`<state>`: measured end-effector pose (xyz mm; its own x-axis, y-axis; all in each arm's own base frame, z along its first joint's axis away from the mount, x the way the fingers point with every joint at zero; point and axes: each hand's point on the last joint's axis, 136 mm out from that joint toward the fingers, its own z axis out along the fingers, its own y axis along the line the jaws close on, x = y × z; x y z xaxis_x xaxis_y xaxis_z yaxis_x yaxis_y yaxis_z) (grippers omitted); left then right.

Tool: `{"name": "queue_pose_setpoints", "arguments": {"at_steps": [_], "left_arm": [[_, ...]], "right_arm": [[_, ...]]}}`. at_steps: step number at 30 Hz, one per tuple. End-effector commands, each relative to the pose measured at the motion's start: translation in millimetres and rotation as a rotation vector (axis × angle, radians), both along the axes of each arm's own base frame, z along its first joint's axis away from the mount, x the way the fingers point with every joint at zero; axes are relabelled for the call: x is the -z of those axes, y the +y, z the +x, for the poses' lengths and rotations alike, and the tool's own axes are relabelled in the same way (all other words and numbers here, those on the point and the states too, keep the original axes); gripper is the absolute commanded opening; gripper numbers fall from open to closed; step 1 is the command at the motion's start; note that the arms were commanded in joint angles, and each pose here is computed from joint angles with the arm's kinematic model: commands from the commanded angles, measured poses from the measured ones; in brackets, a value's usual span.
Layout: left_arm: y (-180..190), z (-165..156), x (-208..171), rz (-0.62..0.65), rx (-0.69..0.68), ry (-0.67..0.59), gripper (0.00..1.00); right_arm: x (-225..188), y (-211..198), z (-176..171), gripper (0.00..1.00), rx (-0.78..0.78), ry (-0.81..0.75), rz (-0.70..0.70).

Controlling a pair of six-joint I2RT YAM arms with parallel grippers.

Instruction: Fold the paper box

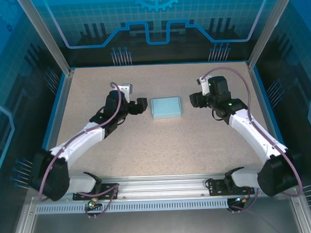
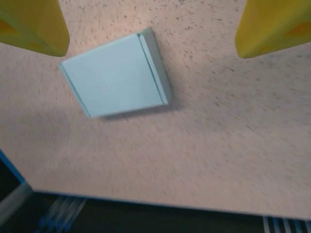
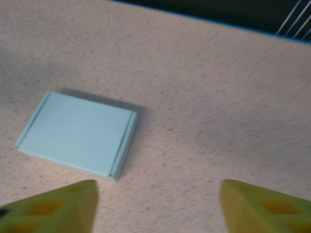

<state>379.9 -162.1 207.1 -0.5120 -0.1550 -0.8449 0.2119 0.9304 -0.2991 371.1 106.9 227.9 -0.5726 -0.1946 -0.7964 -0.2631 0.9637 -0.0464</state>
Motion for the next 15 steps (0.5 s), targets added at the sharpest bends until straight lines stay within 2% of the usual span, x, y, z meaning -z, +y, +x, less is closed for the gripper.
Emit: {"name": "queue_pose_setpoints", "arguments": {"at_steps": [1, 4, 9, 15], "left_arm": [[35, -11, -9, 0.124, -0.106, -0.082, 0.96], [53, -19, -24, 0.145, -0.163, -0.165, 0.99], [87, -31, -31, 0.199, -0.285, -0.266, 0.99], [118, -33, -8, 0.259, -0.366, -0.247, 0.99]], "right_arm": [[-16, -20, -4, 0.83, 0.053, -0.056, -0.102], [-22, -34, -6, 1.0, 0.102, -0.095, -0.132], [-14, -47, -10, 1.0, 0.153, -0.124, -0.126], [25, -67, -5, 1.0, 0.239, -0.087, -0.136]]}}
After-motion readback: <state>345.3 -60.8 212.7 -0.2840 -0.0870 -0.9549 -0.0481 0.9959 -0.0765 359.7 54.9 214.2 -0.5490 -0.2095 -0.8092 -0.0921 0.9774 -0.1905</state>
